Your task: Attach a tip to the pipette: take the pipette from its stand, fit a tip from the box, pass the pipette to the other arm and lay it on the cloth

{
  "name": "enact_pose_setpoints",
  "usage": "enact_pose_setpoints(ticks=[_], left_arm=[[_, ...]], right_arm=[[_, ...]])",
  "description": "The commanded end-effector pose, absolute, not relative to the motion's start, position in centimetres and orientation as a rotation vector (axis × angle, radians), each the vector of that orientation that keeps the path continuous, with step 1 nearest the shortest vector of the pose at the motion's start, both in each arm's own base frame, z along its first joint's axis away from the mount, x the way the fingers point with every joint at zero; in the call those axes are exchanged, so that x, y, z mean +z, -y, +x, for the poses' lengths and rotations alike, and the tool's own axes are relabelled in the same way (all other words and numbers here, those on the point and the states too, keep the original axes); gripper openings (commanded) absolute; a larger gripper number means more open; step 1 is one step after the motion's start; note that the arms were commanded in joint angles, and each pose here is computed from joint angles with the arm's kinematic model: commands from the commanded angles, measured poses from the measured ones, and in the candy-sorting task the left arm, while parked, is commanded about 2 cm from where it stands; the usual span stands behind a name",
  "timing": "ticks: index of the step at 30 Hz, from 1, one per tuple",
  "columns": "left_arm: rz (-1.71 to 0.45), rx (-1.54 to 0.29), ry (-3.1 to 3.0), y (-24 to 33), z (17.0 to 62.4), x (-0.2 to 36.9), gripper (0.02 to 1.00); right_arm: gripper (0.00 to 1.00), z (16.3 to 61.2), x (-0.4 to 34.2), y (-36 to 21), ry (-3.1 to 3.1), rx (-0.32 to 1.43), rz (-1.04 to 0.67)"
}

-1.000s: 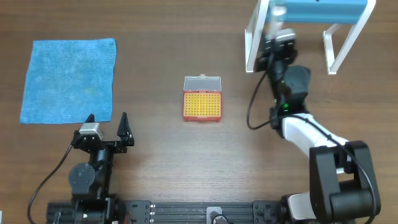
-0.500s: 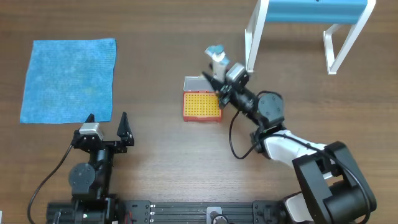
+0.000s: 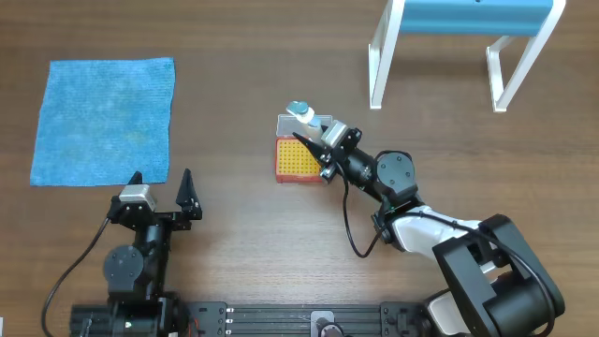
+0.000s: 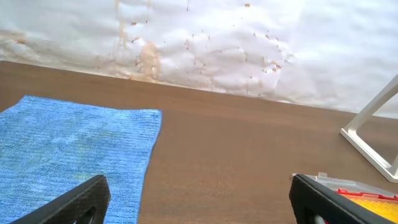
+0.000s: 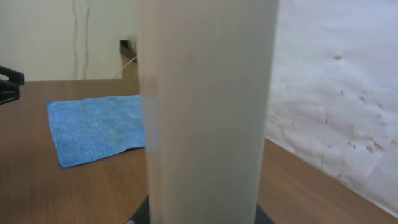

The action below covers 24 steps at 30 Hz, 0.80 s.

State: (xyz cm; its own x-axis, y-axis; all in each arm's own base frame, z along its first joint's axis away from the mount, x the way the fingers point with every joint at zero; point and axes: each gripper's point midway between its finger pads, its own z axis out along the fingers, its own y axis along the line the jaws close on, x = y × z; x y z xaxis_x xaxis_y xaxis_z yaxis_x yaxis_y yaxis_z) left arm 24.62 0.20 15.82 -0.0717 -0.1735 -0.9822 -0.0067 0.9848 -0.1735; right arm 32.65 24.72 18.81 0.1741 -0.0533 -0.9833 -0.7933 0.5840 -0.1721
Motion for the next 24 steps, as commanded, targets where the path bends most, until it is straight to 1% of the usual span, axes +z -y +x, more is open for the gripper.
enact_pose_setpoints(ticks=[1,3,5,7,8,10,12,14,16,24], left_arm=[[-0.121,-0.132,-1.64,-0.1,24.6,15.7,0.936],[-0.121,-0.132,-1.64,-0.1,24.6,15.7,0.936],[-0.121,-0.132,-1.64,-0.1,24.6,15.7,0.936],[-0.121,-0.132,-1.64,-0.1,24.6,15.7,0.936],[-0.121,-0.132,-1.64,-0.1,24.6,15.7,0.936],[-0.122,-0.131,-1.64,-0.1,24.6,15.7,0.936],[-0.121,-0.132,-1.64,-0.1,24.6,15.7,0.936],[-0.121,-0.132,-1.64,-0.1,24.6,15.7,0.934],[-0.121,-0.132,-1.64,-0.1,24.6,15.7,0.934],[-0.121,-0.132,-1.64,-0.1,24.6,15.7,0.936]], right_arm=[[0.071,32.1,19.8,-26.6,-1.246,0.605,-0.863],[0.071,32.1,19.9,-27.3,-1.237,0.602,-0.854],[0.071,32.4,20.7,-27.5,-1.202,0.603,-0.805],[0.071,33.0,21.0,-27.2,-1.215,0.678,-0.708],[0.071,33.5,20.6,-27.2,-1.253,0.711,-0.666],[0.071,33.9,19.7,-27.1,-1.283,0.718,-0.655],[0.071,34.8,19.1,-26.5,-1.309,0.689,-0.624],[0.071,35.2,19.1,-26.1,-1.325,0.709,-0.592],[0.073,35.4,19.2,-25.9,-1.352,0.77,-0.538],[0.071,36.0,19.4,-25.4,-1.366,0.797,-0.492]])
